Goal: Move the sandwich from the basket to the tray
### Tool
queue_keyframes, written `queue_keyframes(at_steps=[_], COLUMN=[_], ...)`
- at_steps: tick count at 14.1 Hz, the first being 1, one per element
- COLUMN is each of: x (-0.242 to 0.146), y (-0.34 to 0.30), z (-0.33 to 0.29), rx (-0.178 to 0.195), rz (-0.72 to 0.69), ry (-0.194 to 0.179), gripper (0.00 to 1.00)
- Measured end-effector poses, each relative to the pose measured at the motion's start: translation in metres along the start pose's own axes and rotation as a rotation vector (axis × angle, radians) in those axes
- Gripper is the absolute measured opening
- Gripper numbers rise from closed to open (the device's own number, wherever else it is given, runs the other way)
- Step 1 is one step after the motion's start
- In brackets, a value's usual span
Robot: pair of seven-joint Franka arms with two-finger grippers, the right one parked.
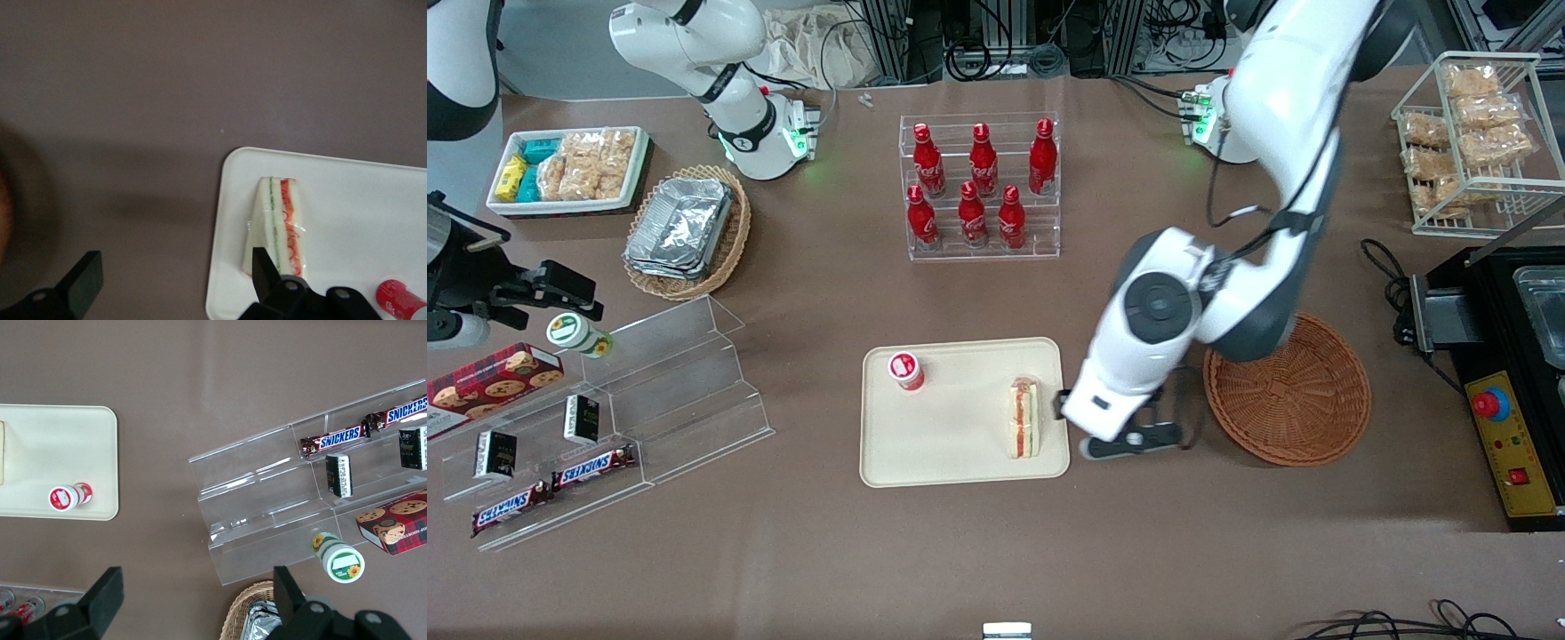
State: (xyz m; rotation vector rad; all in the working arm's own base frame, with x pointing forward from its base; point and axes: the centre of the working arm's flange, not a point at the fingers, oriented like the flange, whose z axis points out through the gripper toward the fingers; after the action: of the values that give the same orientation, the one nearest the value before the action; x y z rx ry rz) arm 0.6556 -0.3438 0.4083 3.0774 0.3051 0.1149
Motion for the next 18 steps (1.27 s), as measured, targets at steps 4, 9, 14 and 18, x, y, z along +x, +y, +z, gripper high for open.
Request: queue_keyframes(at_steps=[4, 9, 14, 18], x=[0.018, 0.008, 0.011, 0.017], y=[-0.085, -0.183, -0.274, -0.289], z=[-0.057, -0.106, -0.146, -0.161], rx=[0.04, 0.078, 0.032, 0.022], rz=[-0.017, 0.003, 0.076, 0.104], ry=[0.004, 0.022, -0.036, -0.05], gripper=[0.99, 0.99, 0.99, 1.0])
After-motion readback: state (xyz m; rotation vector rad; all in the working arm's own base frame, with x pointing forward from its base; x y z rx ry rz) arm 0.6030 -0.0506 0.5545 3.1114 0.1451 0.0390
